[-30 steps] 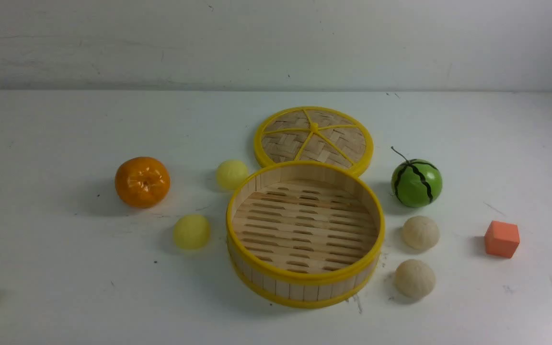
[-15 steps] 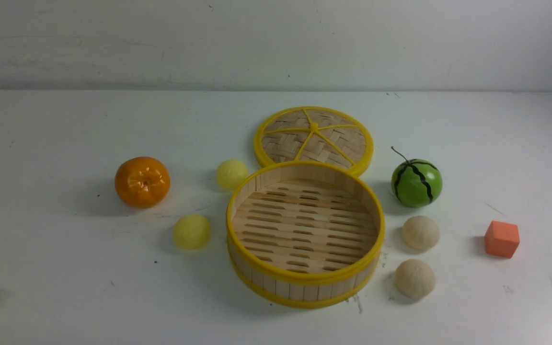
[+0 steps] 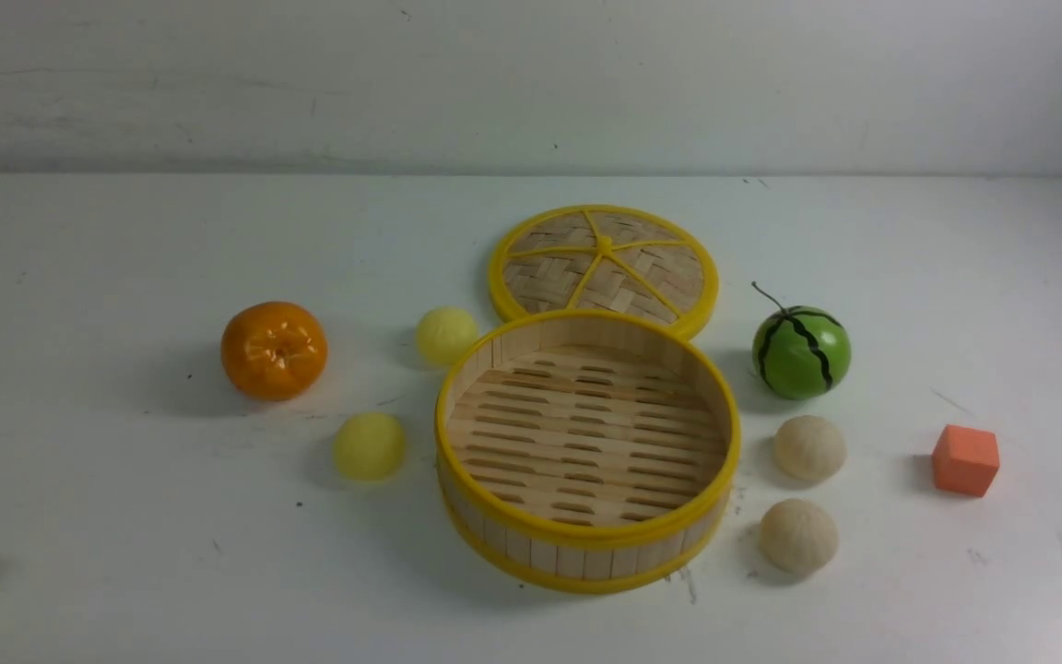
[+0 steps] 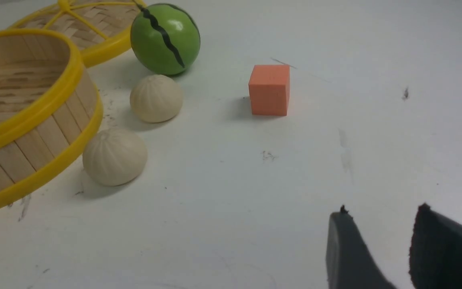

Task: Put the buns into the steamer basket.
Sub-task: Use the left arm to grab a steamed stuffed bun

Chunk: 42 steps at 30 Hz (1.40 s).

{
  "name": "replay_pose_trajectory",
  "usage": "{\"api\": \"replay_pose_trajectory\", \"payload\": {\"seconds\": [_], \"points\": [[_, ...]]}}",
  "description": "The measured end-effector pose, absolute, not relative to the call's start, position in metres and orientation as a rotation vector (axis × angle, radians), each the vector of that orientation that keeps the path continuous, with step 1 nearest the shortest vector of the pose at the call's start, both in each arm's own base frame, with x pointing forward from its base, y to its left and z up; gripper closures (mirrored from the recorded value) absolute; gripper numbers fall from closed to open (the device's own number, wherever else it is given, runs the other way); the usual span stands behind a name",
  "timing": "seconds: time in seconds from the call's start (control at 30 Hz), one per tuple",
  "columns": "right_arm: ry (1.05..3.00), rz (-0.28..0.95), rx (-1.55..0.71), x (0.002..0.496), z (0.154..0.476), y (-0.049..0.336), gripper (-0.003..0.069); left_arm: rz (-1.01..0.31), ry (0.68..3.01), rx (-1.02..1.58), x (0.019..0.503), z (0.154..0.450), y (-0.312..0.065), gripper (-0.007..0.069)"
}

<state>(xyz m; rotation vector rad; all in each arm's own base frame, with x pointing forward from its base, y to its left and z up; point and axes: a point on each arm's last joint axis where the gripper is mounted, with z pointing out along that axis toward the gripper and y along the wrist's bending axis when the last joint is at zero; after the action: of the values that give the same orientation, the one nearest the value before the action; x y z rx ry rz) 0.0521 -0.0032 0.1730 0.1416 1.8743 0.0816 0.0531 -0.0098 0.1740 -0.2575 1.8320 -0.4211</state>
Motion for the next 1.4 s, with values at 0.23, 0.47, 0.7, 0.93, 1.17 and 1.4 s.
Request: {"api": "replay_pose_trajectory", "payload": {"seconds": [0.23, 0.47, 0.7, 0.93, 1.17, 1.4], "points": [[1.874, 0.082, 0.141, 0.052, 0.173, -0.003, 0.0418, -0.942, 1.552, -0.711, 0.055, 0.193, -0.013, 0.04], [1.874, 0.082, 0.141, 0.052, 0.173, -0.003, 0.0418, -0.984, 1.505, -0.672, 0.051, 0.219, -0.014, 0.0443], [1.874, 0.082, 0.141, 0.052, 0.173, -0.003, 0.0418, -0.787, 1.774, -0.252, 0.041, 0.307, -0.03, 0.0588], [1.874, 0.082, 0.141, 0.052, 0.173, -0.003, 0.0418, -0.649, 2.526, -0.134, 0.125, 0.305, -0.048, 0.0638], [1.874, 0.082, 0.141, 0.052, 0.173, -0.003, 0.0418, -0.588, 2.782, 0.137, 0.222, 0.273, -0.073, 0.0638], [1.874, 0.082, 0.141, 0.052, 0.173, -0.003, 0.0418, -0.442, 2.833, 0.433, 0.278, 0.262, -0.148, 0.0638]]}}
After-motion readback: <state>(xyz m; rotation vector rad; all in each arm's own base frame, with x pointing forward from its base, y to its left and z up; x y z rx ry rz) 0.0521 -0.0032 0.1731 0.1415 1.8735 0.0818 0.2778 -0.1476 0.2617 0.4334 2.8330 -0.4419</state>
